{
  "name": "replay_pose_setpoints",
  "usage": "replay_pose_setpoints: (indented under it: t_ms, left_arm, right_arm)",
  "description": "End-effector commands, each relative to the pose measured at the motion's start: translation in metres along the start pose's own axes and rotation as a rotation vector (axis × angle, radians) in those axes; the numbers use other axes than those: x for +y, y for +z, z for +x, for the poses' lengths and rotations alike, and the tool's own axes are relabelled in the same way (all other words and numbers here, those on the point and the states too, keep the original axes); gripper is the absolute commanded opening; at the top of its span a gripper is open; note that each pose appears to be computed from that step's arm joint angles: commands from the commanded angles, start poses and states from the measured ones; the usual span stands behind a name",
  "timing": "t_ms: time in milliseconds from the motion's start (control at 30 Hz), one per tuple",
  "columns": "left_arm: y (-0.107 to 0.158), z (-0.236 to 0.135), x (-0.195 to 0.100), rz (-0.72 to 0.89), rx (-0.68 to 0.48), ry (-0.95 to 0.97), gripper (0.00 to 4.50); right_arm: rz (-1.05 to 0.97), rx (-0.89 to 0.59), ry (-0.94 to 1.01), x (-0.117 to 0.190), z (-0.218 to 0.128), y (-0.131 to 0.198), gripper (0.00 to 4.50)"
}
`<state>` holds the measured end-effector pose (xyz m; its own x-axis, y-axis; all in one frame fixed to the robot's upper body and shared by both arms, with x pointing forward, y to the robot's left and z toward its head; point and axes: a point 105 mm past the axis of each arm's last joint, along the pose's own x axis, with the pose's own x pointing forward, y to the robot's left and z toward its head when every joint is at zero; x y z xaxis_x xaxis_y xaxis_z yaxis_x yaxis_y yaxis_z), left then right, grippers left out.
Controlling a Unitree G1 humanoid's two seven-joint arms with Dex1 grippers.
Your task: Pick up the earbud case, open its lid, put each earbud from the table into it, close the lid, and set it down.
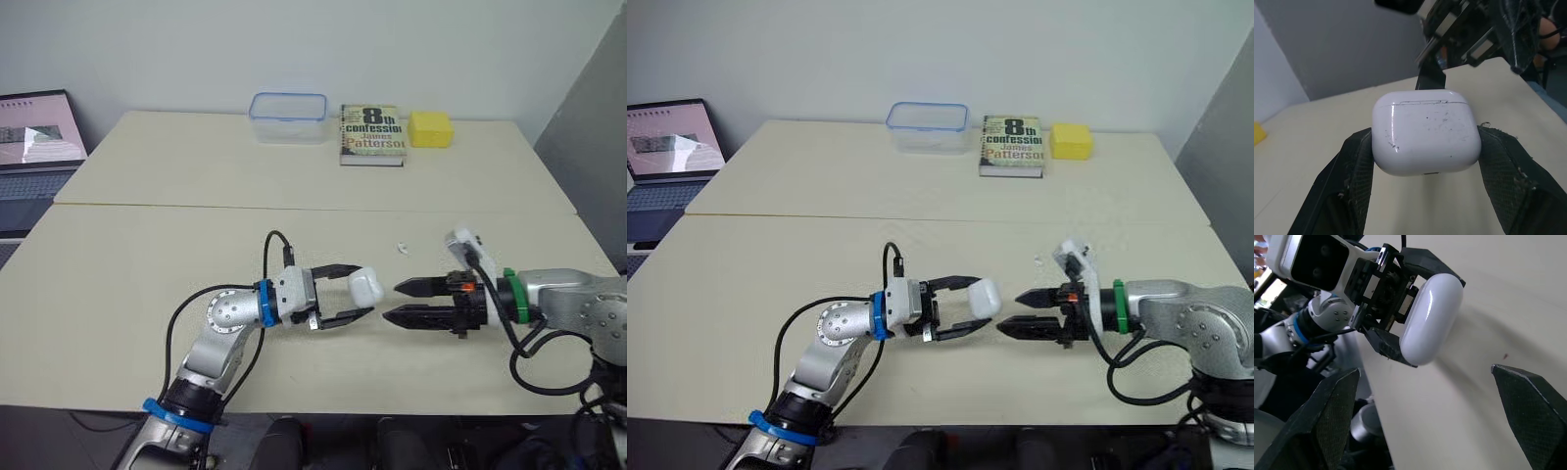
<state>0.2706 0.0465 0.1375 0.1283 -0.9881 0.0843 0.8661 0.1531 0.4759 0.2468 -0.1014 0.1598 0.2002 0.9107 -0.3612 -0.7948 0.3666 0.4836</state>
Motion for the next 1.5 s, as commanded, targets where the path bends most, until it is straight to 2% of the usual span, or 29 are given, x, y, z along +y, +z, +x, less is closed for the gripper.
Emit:
replay_pose_setpoints:
  t_ms: [33,467,567,867,1067,1133,1200,1267,1400,1500]
  left_arm:
    - [0.007,0.004,-0.003,0.064,-0.033,-0.032,2.77]
    - [0.005,0.001,-0.001,0.088,-0.028,0.0,2.77]
    - [0.005,0.002,-0.001,0.086,-0.029,0.005,2.77]
    - [0.004,0.005,0.004,0.08,-0.037,0.033,2.77]
    - [0.006,0.005,0.009,0.067,-0.054,0.052,2.77]
    - [0.004,0.002,0.012,0.046,-0.04,0.044,3.5]
    - [0.001,-0.001,0.016,0.048,-0.007,0.032,4.05]
    - [-0.009,-0.007,0.021,0.004,0.078,0.005,4.5]
    - [-0.026,-0.026,0.04,-0.204,0.292,0.015,4.5]
    - [-0.014,-0.03,0.042,-0.312,0.357,-0.038,4.5]
  right_arm:
    - [0.038,-0.028,0.043,0.007,0.002,0.009,4.5]
    - [0.085,-0.041,0.071,0.01,0.015,0.011,4.5]
    - [0.089,-0.042,0.07,0.009,0.018,0.012,3.9]
    - [0.115,-0.046,0.086,0.007,0.02,0.015,0.83]
    - [0.132,-0.061,0.114,0.008,0.02,0.021,0.82]
    - [0.131,-0.064,0.116,0.008,0.02,0.023,0.82]
    - [0.122,-0.06,0.111,0.007,0.019,0.025,0.82]
    - [0.104,-0.064,0.083,0.005,0.017,0.029,0.82]
    - [-0.003,-0.025,-0.025,-0.001,0.008,0.034,0.82]
    - [-0.239,0.092,-0.151,-0.006,0.002,0.031,0.82]
